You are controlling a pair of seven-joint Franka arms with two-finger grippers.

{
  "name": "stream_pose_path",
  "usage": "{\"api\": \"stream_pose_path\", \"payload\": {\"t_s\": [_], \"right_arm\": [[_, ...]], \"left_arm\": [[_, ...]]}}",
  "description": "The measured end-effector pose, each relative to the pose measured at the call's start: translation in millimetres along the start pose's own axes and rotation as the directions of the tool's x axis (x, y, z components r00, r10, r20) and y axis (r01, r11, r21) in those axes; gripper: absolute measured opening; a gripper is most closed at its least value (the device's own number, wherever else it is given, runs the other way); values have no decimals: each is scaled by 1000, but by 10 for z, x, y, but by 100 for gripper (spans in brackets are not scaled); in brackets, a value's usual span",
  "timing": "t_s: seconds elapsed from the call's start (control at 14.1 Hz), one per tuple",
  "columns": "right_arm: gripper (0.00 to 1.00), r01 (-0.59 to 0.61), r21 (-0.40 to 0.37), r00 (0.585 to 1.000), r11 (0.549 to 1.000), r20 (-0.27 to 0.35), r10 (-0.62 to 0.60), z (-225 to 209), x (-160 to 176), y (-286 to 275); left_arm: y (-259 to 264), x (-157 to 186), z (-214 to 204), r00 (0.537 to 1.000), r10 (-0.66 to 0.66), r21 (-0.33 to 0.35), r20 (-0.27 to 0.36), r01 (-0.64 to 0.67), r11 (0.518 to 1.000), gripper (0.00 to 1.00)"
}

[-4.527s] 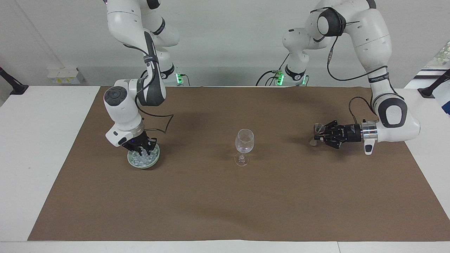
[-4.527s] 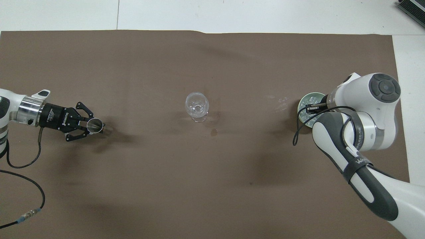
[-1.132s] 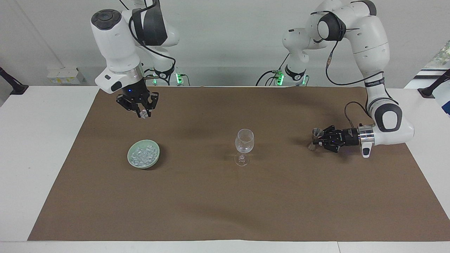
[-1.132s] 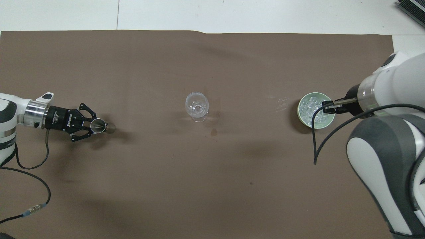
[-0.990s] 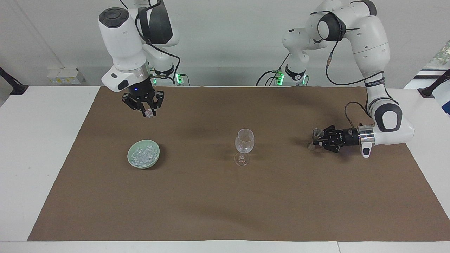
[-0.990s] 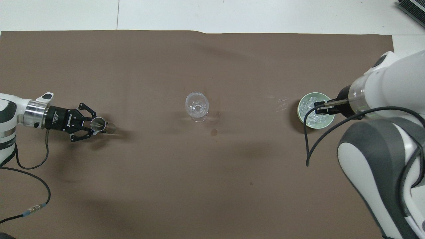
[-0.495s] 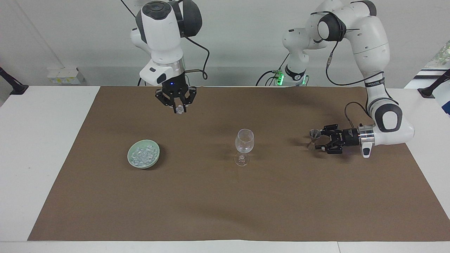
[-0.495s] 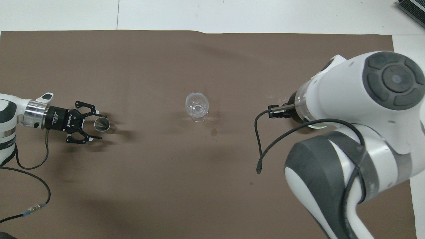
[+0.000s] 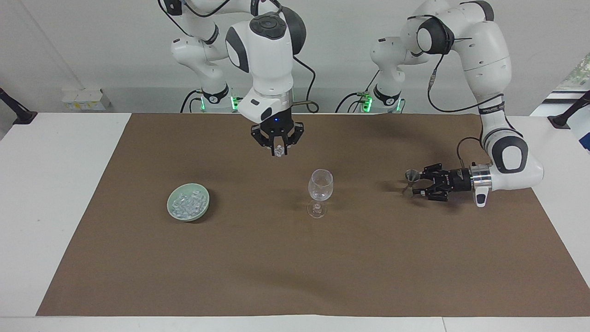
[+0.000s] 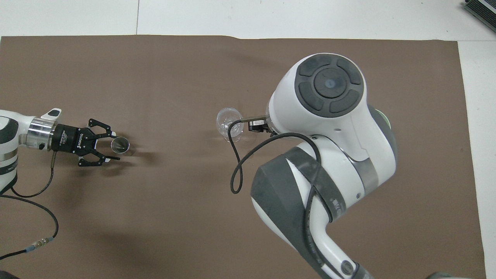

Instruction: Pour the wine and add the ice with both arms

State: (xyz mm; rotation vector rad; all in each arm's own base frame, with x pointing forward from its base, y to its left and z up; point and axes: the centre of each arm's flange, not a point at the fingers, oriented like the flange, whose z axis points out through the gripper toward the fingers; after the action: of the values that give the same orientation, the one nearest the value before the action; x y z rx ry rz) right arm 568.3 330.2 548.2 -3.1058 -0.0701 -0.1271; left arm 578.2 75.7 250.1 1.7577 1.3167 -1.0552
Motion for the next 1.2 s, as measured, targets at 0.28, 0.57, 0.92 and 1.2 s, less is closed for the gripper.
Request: {"api": "stream_pose_path", "payload": {"t_s": [0.28,0.57,0.92,1.2], "right_arm": [[32,-38,3,999,999,-16,38,137,89,-434],[32,-51,16,999,999,-8,52,347,175,-680],[32,-45,35,998,998,-31,46,490,245,-820],[32,-44,39,998,998,-35,45,518,258,-836]], "left_arm": [[-6,6,-15,1000,3,-3,0,-3,1000,65],[-6,7,-15,1000,3,-3,0,-3,1000,70],[-7,7,-16,1000,4,-3,0,-4,1000,64],[-8,11,-14,1000,4,-3,0,-4,1000,64]]}}
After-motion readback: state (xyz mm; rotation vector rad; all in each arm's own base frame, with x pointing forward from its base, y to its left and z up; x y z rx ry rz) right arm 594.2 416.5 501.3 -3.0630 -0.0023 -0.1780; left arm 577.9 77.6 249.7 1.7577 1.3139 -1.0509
